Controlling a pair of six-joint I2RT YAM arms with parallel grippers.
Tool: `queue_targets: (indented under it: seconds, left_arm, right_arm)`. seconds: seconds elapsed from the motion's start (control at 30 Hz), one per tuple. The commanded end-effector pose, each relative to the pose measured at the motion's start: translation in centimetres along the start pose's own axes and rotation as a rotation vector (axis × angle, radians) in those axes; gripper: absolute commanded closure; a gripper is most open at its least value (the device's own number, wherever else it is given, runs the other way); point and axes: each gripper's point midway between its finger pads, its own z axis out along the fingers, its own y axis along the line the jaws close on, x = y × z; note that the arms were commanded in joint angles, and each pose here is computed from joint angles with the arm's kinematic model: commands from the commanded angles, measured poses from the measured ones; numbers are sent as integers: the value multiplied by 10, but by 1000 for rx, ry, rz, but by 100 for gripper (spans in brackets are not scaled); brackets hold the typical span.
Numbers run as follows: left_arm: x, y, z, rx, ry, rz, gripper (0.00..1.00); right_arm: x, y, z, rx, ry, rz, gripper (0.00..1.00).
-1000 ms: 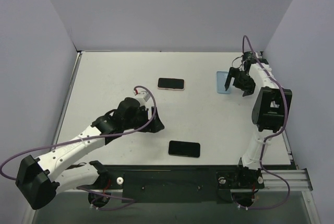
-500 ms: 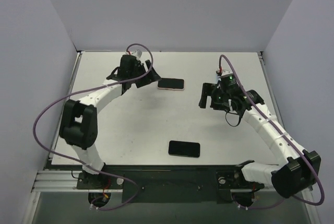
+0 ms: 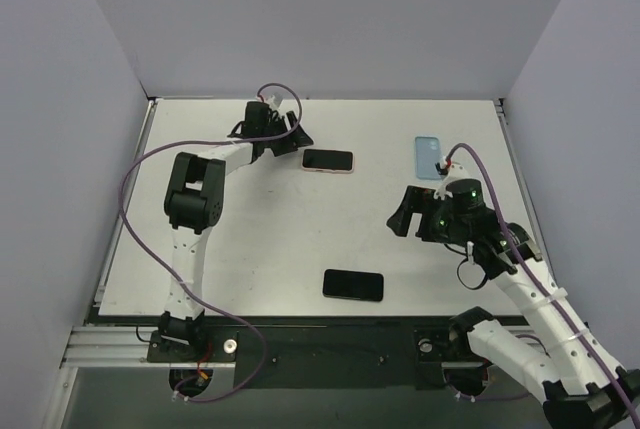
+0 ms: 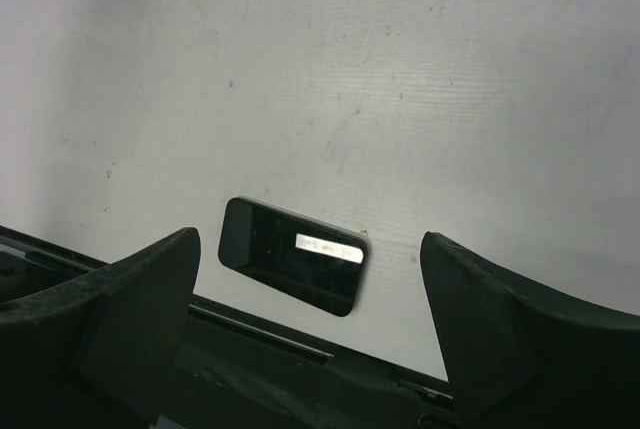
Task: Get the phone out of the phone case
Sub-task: Pick up the phone at the center of the board.
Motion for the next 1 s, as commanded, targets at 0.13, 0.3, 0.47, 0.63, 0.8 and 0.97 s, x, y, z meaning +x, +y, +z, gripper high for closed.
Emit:
queue_targets:
  seconds: [0.13, 0.3, 0.47, 0.63, 0.8, 0.97]
  left_arm:
    - [14, -24, 22, 221, 65, -68, 25]
    - [48, -31, 12, 276, 169, -76, 27]
    - [81, -37, -22, 264, 210, -60, 27]
    - [116, -62, -40, 247, 237, -4, 28]
    - [144, -50, -27, -8, 218, 100, 18]
    - [162, -35, -12, -315, 285, 250, 13]
  right_arm:
    - [-1, 2, -17, -28, -72, 34, 14]
    - [-1, 2, -21, -26, -72, 23, 14]
    - [3, -2, -23, -21, -82, 26, 14]
    - [11, -10, -21, -1, -84, 26, 14]
    - [12, -11, -26, -8, -103, 28, 14]
    - [11, -14, -30, 0, -121, 20, 14]
